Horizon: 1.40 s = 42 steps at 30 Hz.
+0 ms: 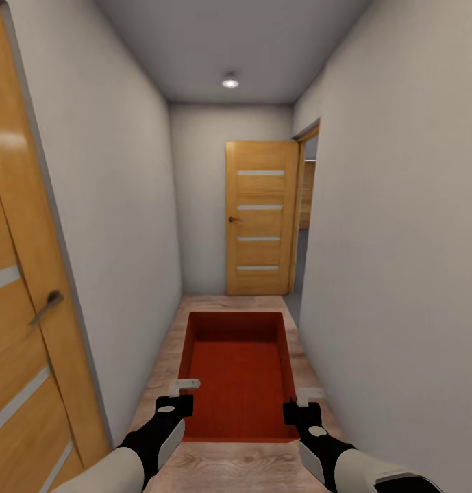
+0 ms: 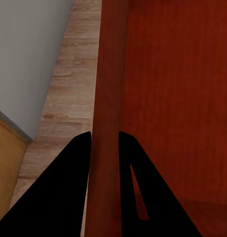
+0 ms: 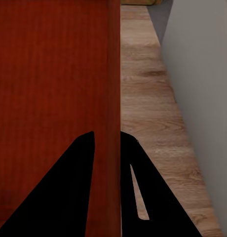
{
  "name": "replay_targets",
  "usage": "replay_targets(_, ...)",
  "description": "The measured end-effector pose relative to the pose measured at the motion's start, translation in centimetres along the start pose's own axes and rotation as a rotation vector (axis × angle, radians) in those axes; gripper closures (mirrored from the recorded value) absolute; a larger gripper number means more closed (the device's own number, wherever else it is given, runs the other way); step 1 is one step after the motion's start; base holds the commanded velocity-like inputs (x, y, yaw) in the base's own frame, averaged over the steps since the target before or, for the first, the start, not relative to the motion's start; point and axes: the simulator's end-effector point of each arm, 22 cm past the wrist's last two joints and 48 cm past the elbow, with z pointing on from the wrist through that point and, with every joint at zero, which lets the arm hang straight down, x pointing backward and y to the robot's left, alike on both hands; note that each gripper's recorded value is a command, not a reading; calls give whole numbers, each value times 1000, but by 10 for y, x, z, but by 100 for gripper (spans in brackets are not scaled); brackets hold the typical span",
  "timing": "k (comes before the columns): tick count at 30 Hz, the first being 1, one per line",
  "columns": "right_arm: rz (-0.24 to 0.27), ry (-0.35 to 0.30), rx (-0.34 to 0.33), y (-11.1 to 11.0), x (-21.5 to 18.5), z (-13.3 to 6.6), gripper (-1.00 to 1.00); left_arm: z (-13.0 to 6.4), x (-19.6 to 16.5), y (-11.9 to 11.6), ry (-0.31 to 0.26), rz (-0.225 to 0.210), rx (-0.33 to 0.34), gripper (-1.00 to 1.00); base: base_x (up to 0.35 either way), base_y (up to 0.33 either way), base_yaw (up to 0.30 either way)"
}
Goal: Move the two storage containers from the living room to the garage. In the garage, place one container on the floor and stack the other container on top of it (either order is fine).
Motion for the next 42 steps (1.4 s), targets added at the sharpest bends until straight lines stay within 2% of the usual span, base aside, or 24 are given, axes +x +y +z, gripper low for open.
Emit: replay_targets(42,-2,-1,0,1,0,0,100,0,0,1,0,-2,2,100,322,0,0)
